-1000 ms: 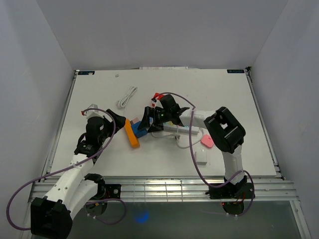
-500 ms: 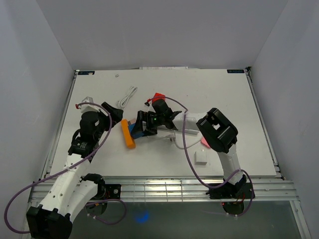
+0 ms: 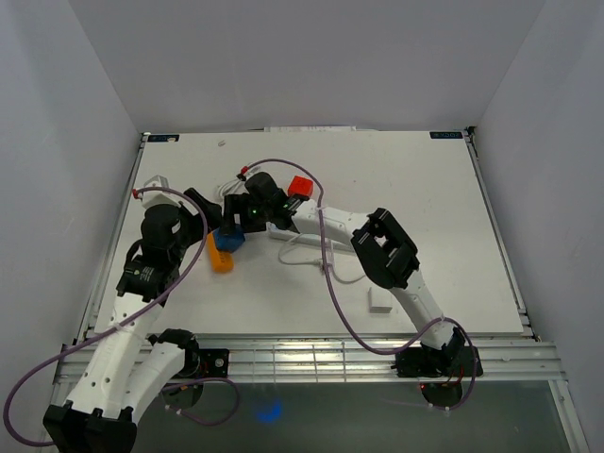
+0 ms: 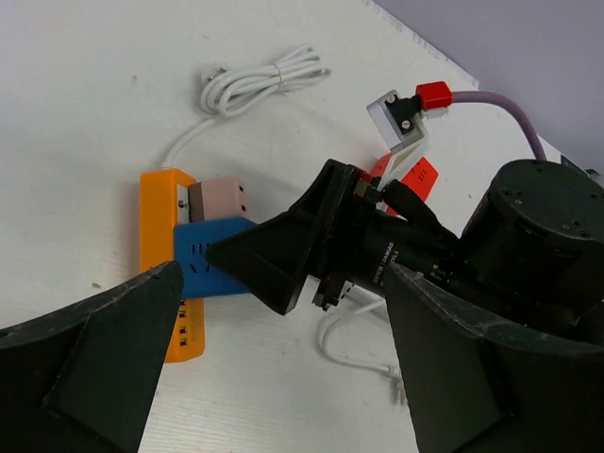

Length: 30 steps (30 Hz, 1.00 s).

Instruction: Insert the plug

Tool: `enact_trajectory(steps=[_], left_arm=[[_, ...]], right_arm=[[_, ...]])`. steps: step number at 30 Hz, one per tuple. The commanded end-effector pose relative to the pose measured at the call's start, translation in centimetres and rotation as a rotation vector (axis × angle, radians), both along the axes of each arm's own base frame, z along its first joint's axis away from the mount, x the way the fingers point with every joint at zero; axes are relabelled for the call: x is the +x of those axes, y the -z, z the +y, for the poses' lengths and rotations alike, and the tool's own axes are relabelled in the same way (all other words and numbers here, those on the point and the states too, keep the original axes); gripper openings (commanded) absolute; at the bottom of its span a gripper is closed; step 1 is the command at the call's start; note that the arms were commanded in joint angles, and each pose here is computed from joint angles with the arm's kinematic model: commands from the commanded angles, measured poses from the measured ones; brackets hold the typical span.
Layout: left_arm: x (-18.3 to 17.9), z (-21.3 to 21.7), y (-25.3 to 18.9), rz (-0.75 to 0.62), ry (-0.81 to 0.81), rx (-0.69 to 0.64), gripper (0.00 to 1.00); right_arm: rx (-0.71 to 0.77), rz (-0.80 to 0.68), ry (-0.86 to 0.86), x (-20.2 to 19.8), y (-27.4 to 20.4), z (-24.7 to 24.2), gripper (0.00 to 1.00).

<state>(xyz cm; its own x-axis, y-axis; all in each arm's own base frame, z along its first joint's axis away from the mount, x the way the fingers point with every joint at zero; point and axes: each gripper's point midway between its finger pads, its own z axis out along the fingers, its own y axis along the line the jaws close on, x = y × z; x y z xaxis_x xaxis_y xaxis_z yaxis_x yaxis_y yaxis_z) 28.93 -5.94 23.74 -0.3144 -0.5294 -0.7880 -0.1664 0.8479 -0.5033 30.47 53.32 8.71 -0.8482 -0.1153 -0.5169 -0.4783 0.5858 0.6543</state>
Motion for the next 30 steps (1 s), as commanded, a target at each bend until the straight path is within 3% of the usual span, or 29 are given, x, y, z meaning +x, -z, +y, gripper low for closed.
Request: enact_trajectory(steps=[1, 7, 14, 17, 21, 28, 30], left_arm=[[-0.9, 2.1, -2.0, -0.027, -0.061, 0.090, 0.98], [-1.7, 3.4, -2.5, -0.045, -0.106, 0.130, 0.98], [-2.2, 3.8, -2.4, -0.043, -0.126, 0.138, 0.98], [-2.4, 4.0, -3.0, -0.059, -0.131, 0.136, 0.98], [-2.2, 3.4, -3.4, -0.072, -0.100, 0.130, 0.98], [-1.2, 0.0, -1.2, 0.005, 0.062, 0.068, 0.98], [-1.0, -2.6, -0.6, 0.019, 0.184, 0.011, 0.93]], right_arm=[[-0.071, -0.148, 0.028, 2.2, -1.4, 1.1, 0.80], [-0.025, -0.161, -0.049, 1.1, -2.7, 3.8, 0.77], [0.195, -0.055, -0.209, -3.0, -5.1, 6.8, 0.75], [0.285, -0.101, -0.242, -3.3, -8.2, 7.3, 0.74], [0.317, -0.169, -0.222, -1.7, -10.7, 5.5, 0.86], [0.267, -0.264, -0.115, 1.5, -13.5, -2.3, 0.88], [0.230, -0.288, -0.057, 3.1, -13.1, -5.3, 0.88]])
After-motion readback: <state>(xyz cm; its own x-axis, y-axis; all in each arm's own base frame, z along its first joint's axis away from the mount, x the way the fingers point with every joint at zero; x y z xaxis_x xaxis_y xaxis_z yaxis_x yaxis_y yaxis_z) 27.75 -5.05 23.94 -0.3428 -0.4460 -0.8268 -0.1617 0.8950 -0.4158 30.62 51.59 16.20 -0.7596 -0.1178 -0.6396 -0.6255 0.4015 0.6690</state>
